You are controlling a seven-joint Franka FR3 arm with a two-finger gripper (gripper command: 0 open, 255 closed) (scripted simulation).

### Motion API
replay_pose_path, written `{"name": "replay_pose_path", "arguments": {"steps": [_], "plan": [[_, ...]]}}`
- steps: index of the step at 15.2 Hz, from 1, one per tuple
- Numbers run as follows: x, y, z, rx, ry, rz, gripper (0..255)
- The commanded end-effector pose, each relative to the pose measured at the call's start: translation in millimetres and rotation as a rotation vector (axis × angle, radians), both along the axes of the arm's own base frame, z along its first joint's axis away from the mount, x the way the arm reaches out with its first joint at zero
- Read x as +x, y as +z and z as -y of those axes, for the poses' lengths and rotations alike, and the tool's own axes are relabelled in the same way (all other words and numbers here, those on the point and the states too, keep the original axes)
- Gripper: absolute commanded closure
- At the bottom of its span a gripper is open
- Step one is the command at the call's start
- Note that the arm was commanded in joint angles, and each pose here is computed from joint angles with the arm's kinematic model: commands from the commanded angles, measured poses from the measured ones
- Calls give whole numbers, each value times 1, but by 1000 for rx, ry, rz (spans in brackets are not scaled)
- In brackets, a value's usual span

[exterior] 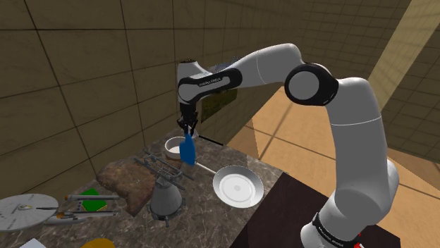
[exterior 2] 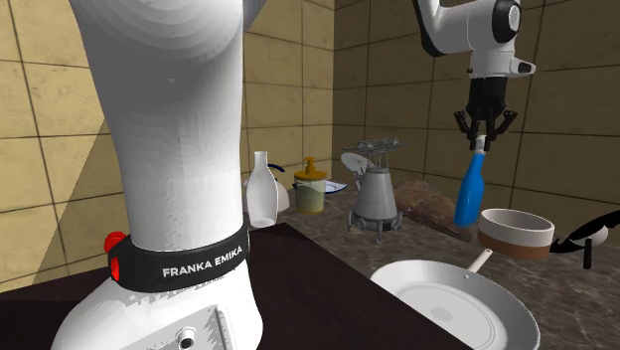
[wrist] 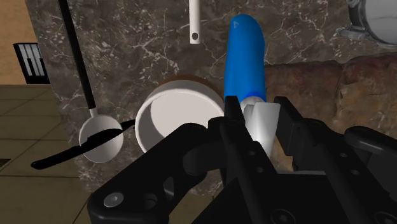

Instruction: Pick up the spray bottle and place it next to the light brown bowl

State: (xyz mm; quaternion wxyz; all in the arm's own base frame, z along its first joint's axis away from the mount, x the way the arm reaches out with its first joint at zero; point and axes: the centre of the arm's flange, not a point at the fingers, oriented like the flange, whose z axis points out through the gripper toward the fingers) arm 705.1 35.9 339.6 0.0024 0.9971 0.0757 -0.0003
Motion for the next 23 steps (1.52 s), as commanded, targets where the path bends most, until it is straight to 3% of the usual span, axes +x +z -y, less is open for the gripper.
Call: {"name": "replay_pose_path", "arguments": {"steps": [1, 13, 21, 22, 23], "plan": [[0, -10, -1, 0, 0, 1, 255], [0, -72, -1, 0, 0, 1, 255], [0, -72, -1, 0, 0, 1, 255], [0, -72, -1, 0, 0, 1, 0], [0, -72, -1, 0, 0, 1, 0]]}}
